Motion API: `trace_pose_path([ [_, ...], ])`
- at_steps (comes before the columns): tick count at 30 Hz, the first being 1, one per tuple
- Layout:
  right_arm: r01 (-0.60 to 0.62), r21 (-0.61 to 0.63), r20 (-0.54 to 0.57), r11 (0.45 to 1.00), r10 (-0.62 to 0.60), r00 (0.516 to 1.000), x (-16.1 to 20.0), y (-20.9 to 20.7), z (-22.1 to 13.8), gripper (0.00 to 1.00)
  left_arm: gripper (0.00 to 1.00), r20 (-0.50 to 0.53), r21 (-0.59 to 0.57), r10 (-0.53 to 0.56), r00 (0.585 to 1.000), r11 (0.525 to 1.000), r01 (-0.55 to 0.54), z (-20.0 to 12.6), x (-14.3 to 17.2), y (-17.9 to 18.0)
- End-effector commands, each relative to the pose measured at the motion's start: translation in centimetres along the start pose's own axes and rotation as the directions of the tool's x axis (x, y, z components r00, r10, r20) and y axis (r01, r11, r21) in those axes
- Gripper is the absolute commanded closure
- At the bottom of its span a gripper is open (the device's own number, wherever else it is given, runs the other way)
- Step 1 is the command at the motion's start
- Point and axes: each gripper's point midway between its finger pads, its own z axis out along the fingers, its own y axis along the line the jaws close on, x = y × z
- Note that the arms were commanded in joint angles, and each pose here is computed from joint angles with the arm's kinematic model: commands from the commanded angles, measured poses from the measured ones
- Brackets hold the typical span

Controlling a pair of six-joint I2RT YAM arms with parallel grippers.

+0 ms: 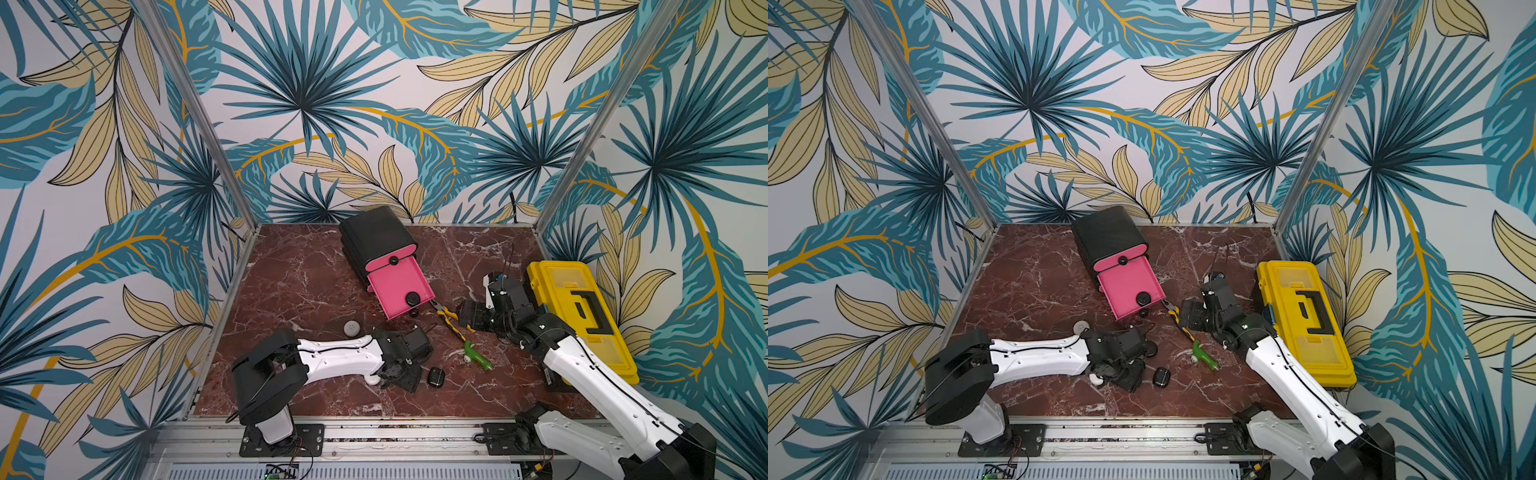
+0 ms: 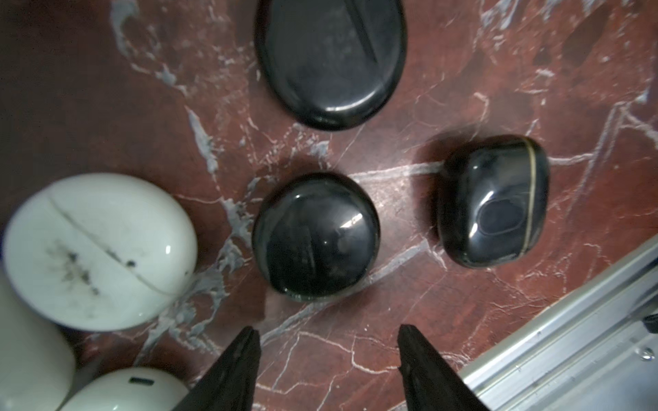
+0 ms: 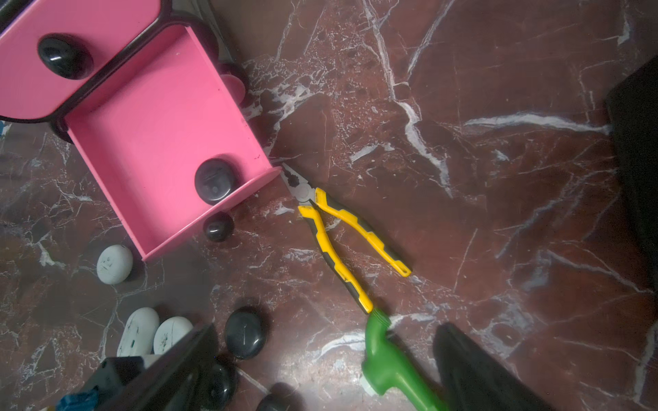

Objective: Put the bluetooth earphones in the drawer according to color
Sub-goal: Pick up the Bluetooth earphone from the center of the board.

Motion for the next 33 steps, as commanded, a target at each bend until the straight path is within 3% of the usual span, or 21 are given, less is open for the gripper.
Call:
trace_pose_path([
  [1,-0.002,0.004,-0.029,1.0,0.002,1.0,1.1,-0.5,0.3,0.01,0.34,0.05,0.051,0.01,0.999,0.999,-0.013,-0.6,-2.0,-1.9],
  [10,-0.013,-0.013,-0.044,1.0,0.013,0.999,1.4,-0.1,0.7,0.01,0.2,0.053,-0.054,0.06,0.997,0.997,-0.058,0.2,-3.3,-1.0],
  [21,-0.021,-0.022,-0.061,1.0,0.02,0.998,1.9,-0.1,0.9,0.0,0.32,0.039,-0.051,0.073,0.997,0.996,-0.071,1.3,-3.6,-1.3],
  [28,-0.034,-0.044,-0.071,0.998,0.031,0.997,2.2,0.3,1.1,0.0,0.28,0.033,-0.078,0.085,0.996,0.994,-0.082,1.9,-3.9,-1.1],
  [33,-0.038,-0.047,-0.074,0.998,0.035,0.997,2.4,0.3,1.1,0.01,0.3,0.032,-0.091,0.099,0.995,0.991,-0.096,2.2,-4.3,-1.2],
])
